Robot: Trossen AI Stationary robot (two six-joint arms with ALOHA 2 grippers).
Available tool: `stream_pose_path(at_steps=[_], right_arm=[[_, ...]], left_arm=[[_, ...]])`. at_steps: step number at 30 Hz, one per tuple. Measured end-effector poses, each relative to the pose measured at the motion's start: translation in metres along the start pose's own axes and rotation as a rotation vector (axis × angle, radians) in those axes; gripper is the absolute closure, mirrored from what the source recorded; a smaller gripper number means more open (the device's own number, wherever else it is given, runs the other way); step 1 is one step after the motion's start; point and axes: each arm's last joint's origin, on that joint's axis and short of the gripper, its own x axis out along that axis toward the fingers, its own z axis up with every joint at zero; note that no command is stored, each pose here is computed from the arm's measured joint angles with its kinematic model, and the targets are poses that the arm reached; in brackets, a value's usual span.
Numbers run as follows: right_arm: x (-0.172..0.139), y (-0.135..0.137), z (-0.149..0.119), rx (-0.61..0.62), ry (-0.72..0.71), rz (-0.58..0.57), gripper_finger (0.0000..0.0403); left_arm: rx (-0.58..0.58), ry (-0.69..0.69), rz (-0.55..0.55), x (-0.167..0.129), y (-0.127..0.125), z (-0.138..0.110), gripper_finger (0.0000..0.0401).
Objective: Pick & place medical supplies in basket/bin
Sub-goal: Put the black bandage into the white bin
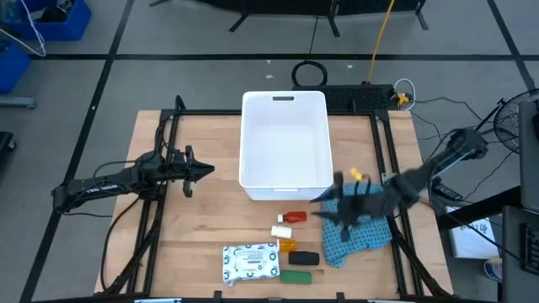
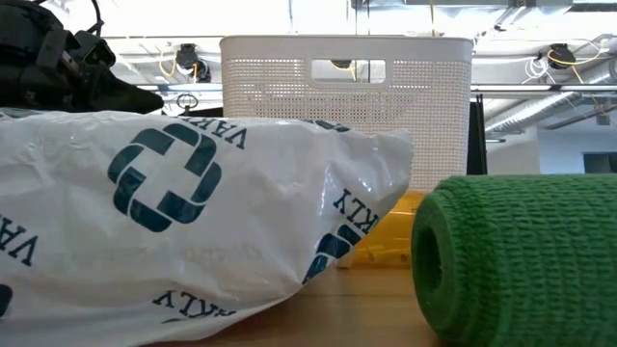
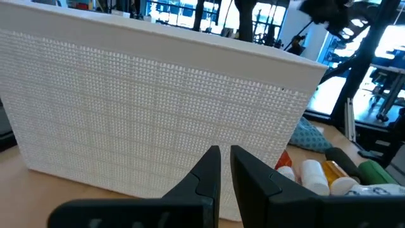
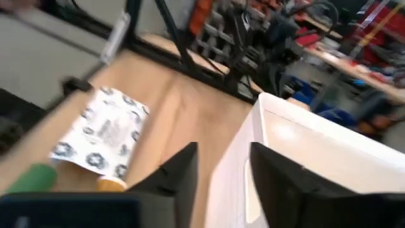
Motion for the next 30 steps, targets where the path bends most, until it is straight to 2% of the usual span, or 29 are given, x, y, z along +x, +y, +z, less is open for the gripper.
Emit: stream_pose_path(at_steps=[5, 7, 10, 13, 20, 30], right_arm=[[0.011, 0.047, 0.017, -0.065, 0.027, -0.051, 0.0179], [0.016, 0.063, 0.014, -0.040, 0.046, -0.034, 0.0156], [0.023, 0.079, 0.006, 0.063, 0.086, -0.012, 0.0136], [0.034, 0.094, -0.006, 0.130, 0.151, 0.028, 0.0130], [0.059, 0.122, -0.039, 0.185, 0.326, 0.085, 0.0129], [0.078, 0.158, -0.076, 0.198, 0.482, 0.137, 0.0131]], left_arm=[[-0.004, -0.007, 0.034, 0.000, 0.001, 0.000, 0.0359], [-0.003, -0.009, 0.047, 0.000, 0.001, 0.000, 0.0359], [0.004, -0.013, 0.064, 0.000, 0.002, 0.000, 0.0359], [0.016, -0.015, 0.076, 0.000, 0.002, 0.001, 0.0359], [0.018, -0.018, 0.089, 0.000, 0.003, 0.001, 0.0359], [0.017, -0.011, 0.089, 0.000, 0.003, 0.000, 0.0359]])
